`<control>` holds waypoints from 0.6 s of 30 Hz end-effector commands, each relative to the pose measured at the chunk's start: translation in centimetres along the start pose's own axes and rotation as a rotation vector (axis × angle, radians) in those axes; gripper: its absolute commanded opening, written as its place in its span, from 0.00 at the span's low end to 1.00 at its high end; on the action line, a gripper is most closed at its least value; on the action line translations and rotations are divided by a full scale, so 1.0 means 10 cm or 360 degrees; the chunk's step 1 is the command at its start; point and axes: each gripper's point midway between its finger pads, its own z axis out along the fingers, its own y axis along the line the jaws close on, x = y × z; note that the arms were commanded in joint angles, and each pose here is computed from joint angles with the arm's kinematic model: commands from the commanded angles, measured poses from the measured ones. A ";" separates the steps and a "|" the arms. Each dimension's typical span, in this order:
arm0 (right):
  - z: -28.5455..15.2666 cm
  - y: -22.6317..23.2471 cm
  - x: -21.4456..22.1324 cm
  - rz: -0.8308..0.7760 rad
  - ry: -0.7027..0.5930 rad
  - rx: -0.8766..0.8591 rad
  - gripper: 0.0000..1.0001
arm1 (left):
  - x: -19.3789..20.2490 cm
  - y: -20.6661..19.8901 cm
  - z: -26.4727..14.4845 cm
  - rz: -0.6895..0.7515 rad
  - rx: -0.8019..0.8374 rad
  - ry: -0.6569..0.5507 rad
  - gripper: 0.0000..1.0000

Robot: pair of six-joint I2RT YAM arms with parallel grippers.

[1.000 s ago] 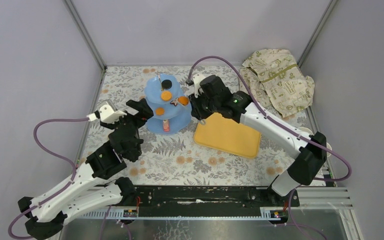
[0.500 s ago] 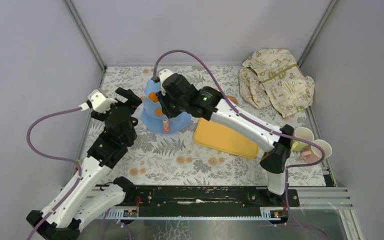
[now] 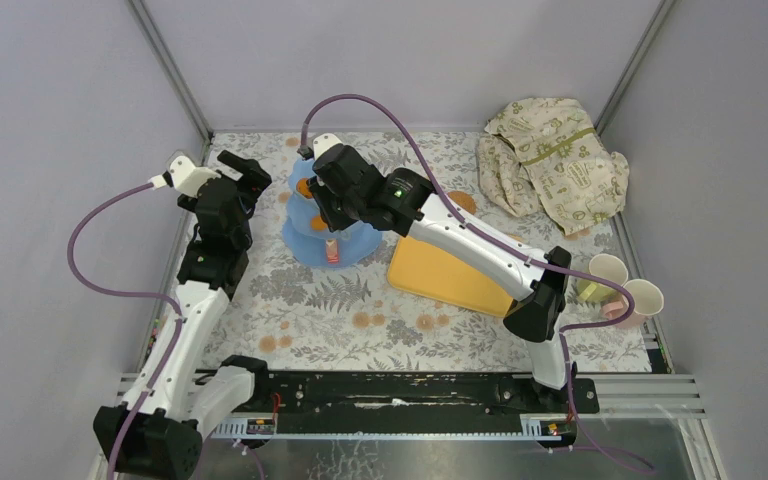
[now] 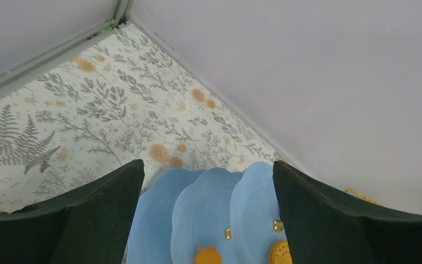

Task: Serve the afternoon tea
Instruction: Adjust the desert table at the center of the board.

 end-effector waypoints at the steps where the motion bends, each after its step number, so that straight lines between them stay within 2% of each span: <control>1: -0.05 -0.01 -0.17 0.0035 -0.0087 0.0031 0.09 | 0.10 -0.17 0.19 -0.0171 0.0180 0.0107 0.93; 8: -0.07 -0.03 -0.08 0.0014 -0.0079 0.0024 0.09 | 0.49 0.10 0.53 -0.0465 0.0166 0.0334 0.88; 12: -0.12 -0.04 -0.06 0.0007 -0.0093 0.0012 0.08 | 0.66 0.20 0.66 -0.0622 0.0232 0.0439 0.77; 18: -0.17 -0.04 -0.06 -0.0007 -0.0110 -0.0010 0.09 | 0.99 0.38 0.76 -0.0622 0.0202 0.0577 0.75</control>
